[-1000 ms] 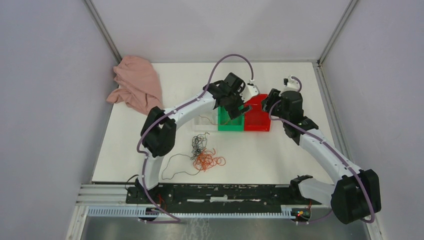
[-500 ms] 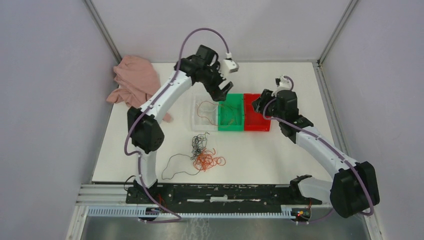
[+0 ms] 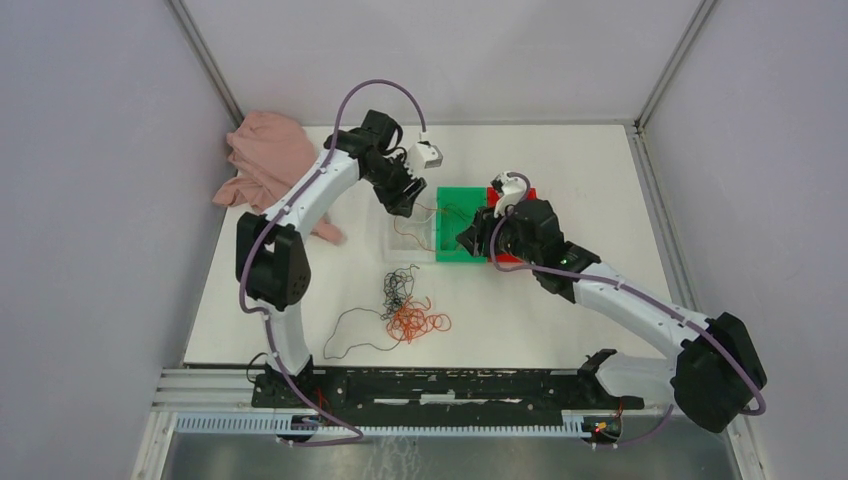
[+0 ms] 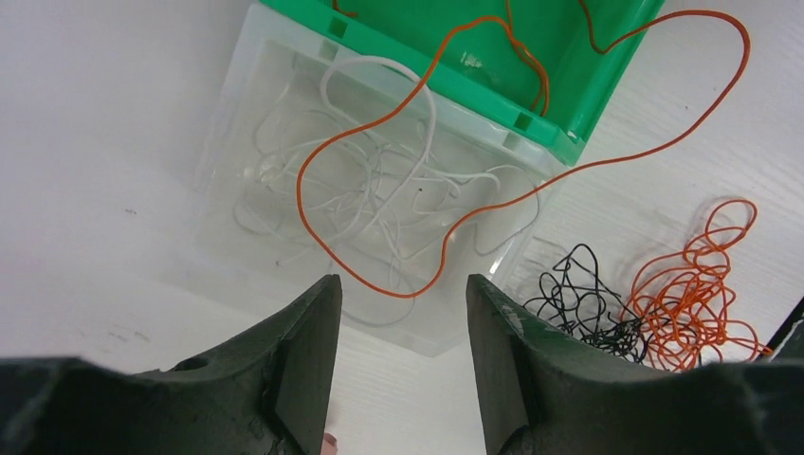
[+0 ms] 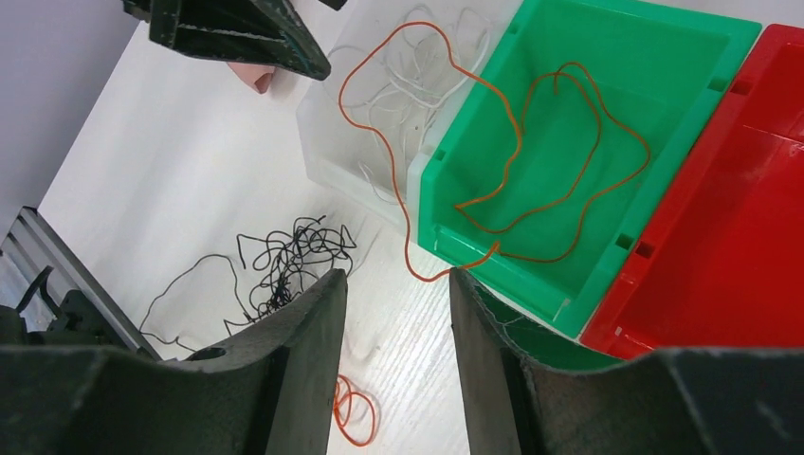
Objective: Untangle the cables
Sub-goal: Adjust the cable in the bin.
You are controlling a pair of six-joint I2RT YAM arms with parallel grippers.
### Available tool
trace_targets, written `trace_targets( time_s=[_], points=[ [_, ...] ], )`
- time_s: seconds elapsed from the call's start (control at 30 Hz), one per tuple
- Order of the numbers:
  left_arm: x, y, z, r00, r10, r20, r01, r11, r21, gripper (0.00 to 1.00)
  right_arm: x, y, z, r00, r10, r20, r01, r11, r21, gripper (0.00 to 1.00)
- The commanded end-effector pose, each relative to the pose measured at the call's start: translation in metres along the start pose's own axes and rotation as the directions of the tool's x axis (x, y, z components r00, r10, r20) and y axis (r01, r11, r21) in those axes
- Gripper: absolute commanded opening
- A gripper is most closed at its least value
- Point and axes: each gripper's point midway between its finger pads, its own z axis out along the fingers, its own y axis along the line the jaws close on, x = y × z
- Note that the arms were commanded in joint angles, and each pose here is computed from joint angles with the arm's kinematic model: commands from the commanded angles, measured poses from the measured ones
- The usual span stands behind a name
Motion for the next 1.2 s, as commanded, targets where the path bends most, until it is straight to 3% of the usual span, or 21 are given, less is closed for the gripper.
trace_targets(
  time_s=[0.0, 0.2, 0.73, 1.0, 1.17],
  points=[
    [-0.018, 0.015, 0.010, 0.996, 0.058, 0.061, -0.056, 0.998, -0.025, 0.57, -0.011, 0.004, -0.010, 0.997, -0.041, 0.064, 0.041, 0.999, 0.000, 0.50],
    [-0.018, 0.036, 0.026, 0.997, 0.049, 0.065, -0.042, 0.994, -0.104, 0.54, -0.011, 0.008, -0.015, 0.996, -0.046, 0.083, 0.048, 0.999, -0.022, 0.46],
    [0.001, 0.047, 0.058, 1.000, 0.028, 0.009, -0.027, 0.995, -0.100, 0.50, -0.008, 0.003, -0.015, 0.995, -0.039, 0.089, 0.040, 0.999, -0.003, 0.44],
    [0.009, 0.052, 0.063, 0.999, 0.034, -0.006, -0.034, 0.993, -0.115, 0.30, -0.008, 0.004, -0.014, 0.996, -0.031, 0.089, 0.032, 0.999, -0.007, 0.42],
    [0.002, 0.051, 0.060, 0.999, 0.041, 0.017, -0.039, 0.993, -0.114, 0.23, -0.007, 0.006, -0.012, 0.996, -0.024, 0.082, 0.026, 1.000, -0.018, 0.42]
  ],
)
